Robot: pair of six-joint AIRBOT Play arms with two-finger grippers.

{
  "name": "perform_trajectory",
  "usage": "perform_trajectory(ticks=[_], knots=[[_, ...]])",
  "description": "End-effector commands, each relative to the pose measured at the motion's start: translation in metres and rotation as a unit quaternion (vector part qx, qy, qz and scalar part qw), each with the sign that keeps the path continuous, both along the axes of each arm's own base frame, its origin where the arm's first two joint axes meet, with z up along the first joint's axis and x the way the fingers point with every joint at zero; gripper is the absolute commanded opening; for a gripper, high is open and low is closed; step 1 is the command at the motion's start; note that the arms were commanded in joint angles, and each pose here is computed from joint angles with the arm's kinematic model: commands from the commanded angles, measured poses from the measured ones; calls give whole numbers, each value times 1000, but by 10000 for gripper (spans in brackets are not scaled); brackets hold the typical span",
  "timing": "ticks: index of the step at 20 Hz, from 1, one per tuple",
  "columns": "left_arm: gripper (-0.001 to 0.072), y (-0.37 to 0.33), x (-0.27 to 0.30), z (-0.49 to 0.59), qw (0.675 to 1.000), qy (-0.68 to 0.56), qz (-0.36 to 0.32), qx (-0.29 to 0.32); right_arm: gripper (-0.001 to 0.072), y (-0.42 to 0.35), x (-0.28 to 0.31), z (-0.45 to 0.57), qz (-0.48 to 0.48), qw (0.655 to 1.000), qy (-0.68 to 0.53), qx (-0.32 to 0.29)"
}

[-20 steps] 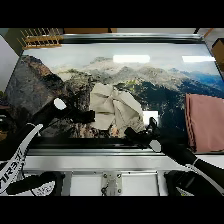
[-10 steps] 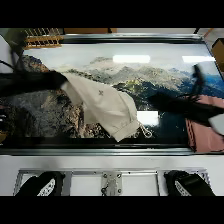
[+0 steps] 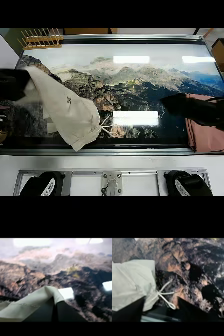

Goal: Fold the clothes and pants, and hang the long-sleeved shirts on hangers.

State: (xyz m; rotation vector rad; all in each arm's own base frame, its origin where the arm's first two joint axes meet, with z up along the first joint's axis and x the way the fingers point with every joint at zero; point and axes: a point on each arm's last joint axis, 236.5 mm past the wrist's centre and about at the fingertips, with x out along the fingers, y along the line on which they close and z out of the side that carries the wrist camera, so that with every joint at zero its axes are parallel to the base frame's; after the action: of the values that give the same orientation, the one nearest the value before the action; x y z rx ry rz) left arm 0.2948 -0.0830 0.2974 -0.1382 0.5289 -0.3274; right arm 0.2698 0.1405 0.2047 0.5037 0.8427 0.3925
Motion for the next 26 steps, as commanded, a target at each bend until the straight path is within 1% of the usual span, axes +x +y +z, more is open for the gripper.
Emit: perform_trajectory(ticks=[1,3,4,6,7,10,12,15,17,22,23,24,25,26], knots=[[5,62,12,-110,983,111,75,124,609,16,-7,-80,45,994,98,-12],[5,82,19,-157,968,164,88,169,607,35,-8,-131,67,986,150,-7],[5,84,23,-179,962,187,87,177,602,45,-9,-152,74,982,171,-8],[5,89,30,-213,954,226,87,177,596,76,-10,-191,102,975,198,-22],[5,93,33,-227,948,248,89,177,596,98,-11,-207,114,972,206,-19],[5,109,37,-257,934,297,111,165,597,163,-11,-246,126,966,225,7],[5,117,38,-270,927,318,125,155,598,209,-12,-262,152,961,228,30],[5,122,40,-278,923,327,132,152,599,268,-10,-270,193,950,236,69],[5,122,45,-276,927,316,133,151,599,295,-5,-274,208,946,234,83],[5,110,51,-274,934,309,128,122,594,330,1,-286,229,941,232,86],[5,107,51,-274,936,309,126,114,455,331,2,-286,230,942,230,86],[5,104,51,-274,937,310,124,108,136,329,4,-285,242,942,217,81],[5,101,51,-273,937,310,122,102,20,324,7,-283,257,942,203,71],[5,99,50,-271,939,307,119,104,19,314,15,-280,262,944,193,59]])
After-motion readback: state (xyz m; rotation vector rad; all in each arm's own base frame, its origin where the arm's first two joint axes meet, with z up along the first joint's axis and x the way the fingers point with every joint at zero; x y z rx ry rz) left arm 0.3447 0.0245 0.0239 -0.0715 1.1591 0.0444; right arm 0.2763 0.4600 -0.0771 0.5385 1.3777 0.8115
